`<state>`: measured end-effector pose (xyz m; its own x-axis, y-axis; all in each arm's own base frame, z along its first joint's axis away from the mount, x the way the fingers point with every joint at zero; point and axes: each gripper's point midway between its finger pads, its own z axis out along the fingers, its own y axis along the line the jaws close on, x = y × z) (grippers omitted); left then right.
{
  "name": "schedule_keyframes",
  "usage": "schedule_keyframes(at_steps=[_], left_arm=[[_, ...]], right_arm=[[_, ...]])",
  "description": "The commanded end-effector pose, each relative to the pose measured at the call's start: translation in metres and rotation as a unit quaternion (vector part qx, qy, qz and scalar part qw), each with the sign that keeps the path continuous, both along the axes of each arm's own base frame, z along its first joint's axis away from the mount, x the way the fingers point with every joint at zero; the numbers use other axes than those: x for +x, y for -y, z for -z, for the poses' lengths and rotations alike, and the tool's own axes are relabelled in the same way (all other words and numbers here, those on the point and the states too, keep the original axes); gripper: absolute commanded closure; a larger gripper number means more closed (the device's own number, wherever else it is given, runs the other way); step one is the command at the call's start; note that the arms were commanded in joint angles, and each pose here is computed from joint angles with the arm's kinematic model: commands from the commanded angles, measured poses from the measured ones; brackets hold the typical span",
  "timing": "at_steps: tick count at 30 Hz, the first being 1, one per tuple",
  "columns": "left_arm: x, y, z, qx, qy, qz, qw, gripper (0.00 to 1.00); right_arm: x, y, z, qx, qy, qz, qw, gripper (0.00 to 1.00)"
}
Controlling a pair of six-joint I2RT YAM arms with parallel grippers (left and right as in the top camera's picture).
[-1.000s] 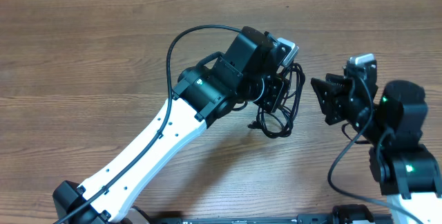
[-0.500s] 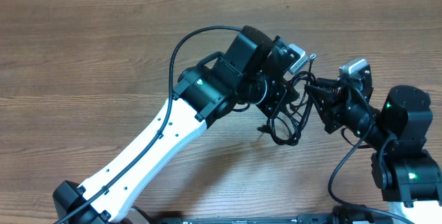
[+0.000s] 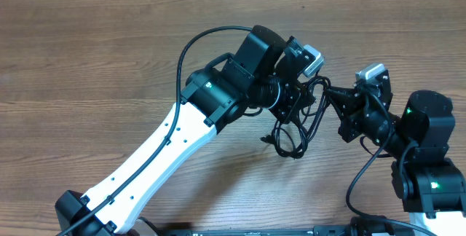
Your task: Untangle cables
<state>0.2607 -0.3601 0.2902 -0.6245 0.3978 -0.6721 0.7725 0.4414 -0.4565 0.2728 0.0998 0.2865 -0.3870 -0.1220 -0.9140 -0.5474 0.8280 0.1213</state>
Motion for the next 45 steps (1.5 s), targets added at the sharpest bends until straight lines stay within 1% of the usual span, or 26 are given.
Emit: schedule_keyframes(at_steps=[1,4,5,9,13,15,19,23,27,32,37,39,40,43,45], left_arm=[[-0.003,0.003,-0.016,-0.021,0.02,0.018,0.999,0.96],[0.0,0.002,-0.016,-0.02,0.021,0.011,1.0,0.96],[0.004,0.001,-0.015,-0.016,0.017,-0.002,1.0,0.96],[0.026,-0.012,-0.008,0.006,-0.007,-0.097,0.995,0.96],[0.046,-0.027,-0.001,0.023,-0.027,-0.188,0.982,0.96],[0.051,-0.033,0.001,0.028,-0.035,-0.22,0.974,0.96],[0.055,-0.038,0.004,0.032,-0.043,-0.247,0.968,0.96],[0.059,-0.044,0.007,0.038,-0.053,-0.276,0.959,0.96],[0.058,-0.044,0.008,0.036,-0.059,-0.28,0.958,0.96],[0.058,-0.044,0.007,0.036,-0.059,-0.28,0.958,0.96],[0.056,-0.041,0.007,0.036,-0.058,-0.268,0.961,0.96],[0.051,-0.037,0.006,0.035,-0.048,-0.235,0.97,0.96],[0.047,-0.032,0.004,0.034,-0.038,-0.207,0.977,0.96],[0.033,-0.022,0.0,0.03,-0.008,-0.126,0.992,0.96],[0.027,-0.019,0.0,0.03,0.008,-0.091,0.995,0.96]], right_arm=[[-0.003,-0.002,-0.01,0.005,0.008,-0.006,1.0,0.96],[-0.003,-0.001,-0.008,0.006,0.003,-0.003,1.0,0.96],[-0.003,0.0,-0.007,0.007,-0.001,0.001,1.0,0.96],[-0.001,0.006,-0.002,0.019,-0.024,0.032,0.999,0.96],[0.0,0.008,-0.001,0.031,-0.036,0.047,0.998,0.97],[0.0,0.008,-0.001,0.033,-0.037,0.048,0.998,0.96],[0.001,0.011,0.0,0.044,-0.047,0.065,0.996,0.96],[0.005,0.026,0.008,0.058,-0.075,0.126,0.988,0.96],[0.005,0.036,0.017,0.072,-0.106,0.173,0.977,0.96],[0.001,0.042,0.026,0.101,-0.146,0.211,0.961,0.96],[0.0,0.041,0.028,0.11,-0.154,0.215,0.958,0.96],[0.0,0.041,0.027,0.1,-0.148,0.21,0.961,0.96],[0.0,0.041,0.027,0.089,-0.142,0.202,0.965,0.96],[-0.001,0.037,0.026,0.053,-0.119,0.167,0.977,0.9],[-0.001,0.03,0.022,0.037,-0.102,0.135,0.985,0.88]])
